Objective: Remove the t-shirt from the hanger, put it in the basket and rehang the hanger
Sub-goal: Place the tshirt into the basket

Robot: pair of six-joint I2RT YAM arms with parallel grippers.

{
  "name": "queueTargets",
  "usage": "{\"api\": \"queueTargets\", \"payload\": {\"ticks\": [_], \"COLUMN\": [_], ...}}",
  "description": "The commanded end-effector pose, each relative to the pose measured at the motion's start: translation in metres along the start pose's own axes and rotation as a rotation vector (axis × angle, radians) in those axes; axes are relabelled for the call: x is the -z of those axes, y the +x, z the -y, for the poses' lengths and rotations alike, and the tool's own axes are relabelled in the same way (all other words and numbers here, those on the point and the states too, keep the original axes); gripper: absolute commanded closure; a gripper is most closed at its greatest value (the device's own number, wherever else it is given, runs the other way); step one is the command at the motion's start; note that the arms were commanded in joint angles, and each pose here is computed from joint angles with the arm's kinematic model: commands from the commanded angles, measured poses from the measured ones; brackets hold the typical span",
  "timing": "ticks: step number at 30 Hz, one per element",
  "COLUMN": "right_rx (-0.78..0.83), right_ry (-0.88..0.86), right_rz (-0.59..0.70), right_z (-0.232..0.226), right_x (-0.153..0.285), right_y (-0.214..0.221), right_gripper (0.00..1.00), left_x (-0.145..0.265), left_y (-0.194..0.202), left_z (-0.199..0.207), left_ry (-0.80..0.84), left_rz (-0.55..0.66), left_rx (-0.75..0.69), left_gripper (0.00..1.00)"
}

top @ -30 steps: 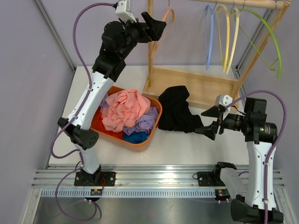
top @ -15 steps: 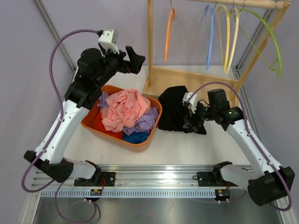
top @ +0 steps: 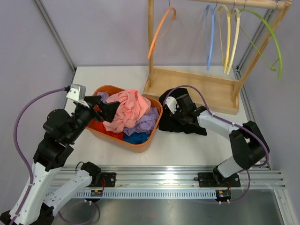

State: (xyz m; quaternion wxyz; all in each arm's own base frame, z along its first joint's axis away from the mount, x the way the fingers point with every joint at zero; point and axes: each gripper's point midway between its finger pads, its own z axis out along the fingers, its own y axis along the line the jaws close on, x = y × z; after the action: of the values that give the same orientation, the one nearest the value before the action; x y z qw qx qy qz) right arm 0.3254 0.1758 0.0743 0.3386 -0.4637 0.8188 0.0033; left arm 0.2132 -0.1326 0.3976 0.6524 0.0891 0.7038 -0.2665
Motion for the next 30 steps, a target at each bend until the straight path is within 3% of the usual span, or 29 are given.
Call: {"api": "queueTargets", "payload": {"ticks": [1, 2, 6, 9, 13, 17, 23, 25, 30], "right_rx": [-0.082, -0.088, -0.031, 0.1, 0.226, 0.172, 0.07, 0.028, -0.047], "right_ry": [0.073, 0.052, 0.048, 0.098, -0.002, -0.08, -0.163, -0.204, -0.225], "right_rz": [0.023, 0.045, 0.189, 0.358, 0.568, 0.77, 1.004, 1.026, 1.069], "right_z": [0.02, 0.018, 0.027, 0.037, 0.01, 0.002, 0.014, 0.018, 0.028], "right_x": [0.003, 0.009, 0.066, 0.136, 0.231, 0.309, 0.375, 0.376, 0.379], "right_y": [-0.025, -0.032, -0.054, -0.077, -0.098, -0.145, -0.221, -0.239, -0.261], "right_gripper": [0.96, 1.0, 1.0, 1.0, 1.0, 1.0, 1.0, 1.0, 1.0], "left_x": [0.003, 0.003, 0.0, -0.007, -0.023, -0.045, -0.089, -0.099, -0.072], "left_y": [0.01, 0.014, 0.031, 0.039, 0.038, 0.029, 0.014, 0.012, -0.015], "left_z": [-0.007, -0.007, 0.007, 0.03, 0.055, 0.095, 0.19, 0.212, 0.256], "left_ry": [-0.024, -0.02, 0.079, 0.226, 0.388, 0.582, 0.846, 0.921, 1.182], "left_rz": [-0.001, -0.01, -0.068, -0.097, -0.079, -0.037, -0.008, 0.016, 0.121], "left_rx": [0.005, -0.001, -0.025, -0.066, -0.116, -0.157, -0.237, -0.227, -0.091], "left_gripper": [0.01, 0.01, 0.01, 0.01, 0.01, 0.01, 0.01, 0.01, 0.01]}}
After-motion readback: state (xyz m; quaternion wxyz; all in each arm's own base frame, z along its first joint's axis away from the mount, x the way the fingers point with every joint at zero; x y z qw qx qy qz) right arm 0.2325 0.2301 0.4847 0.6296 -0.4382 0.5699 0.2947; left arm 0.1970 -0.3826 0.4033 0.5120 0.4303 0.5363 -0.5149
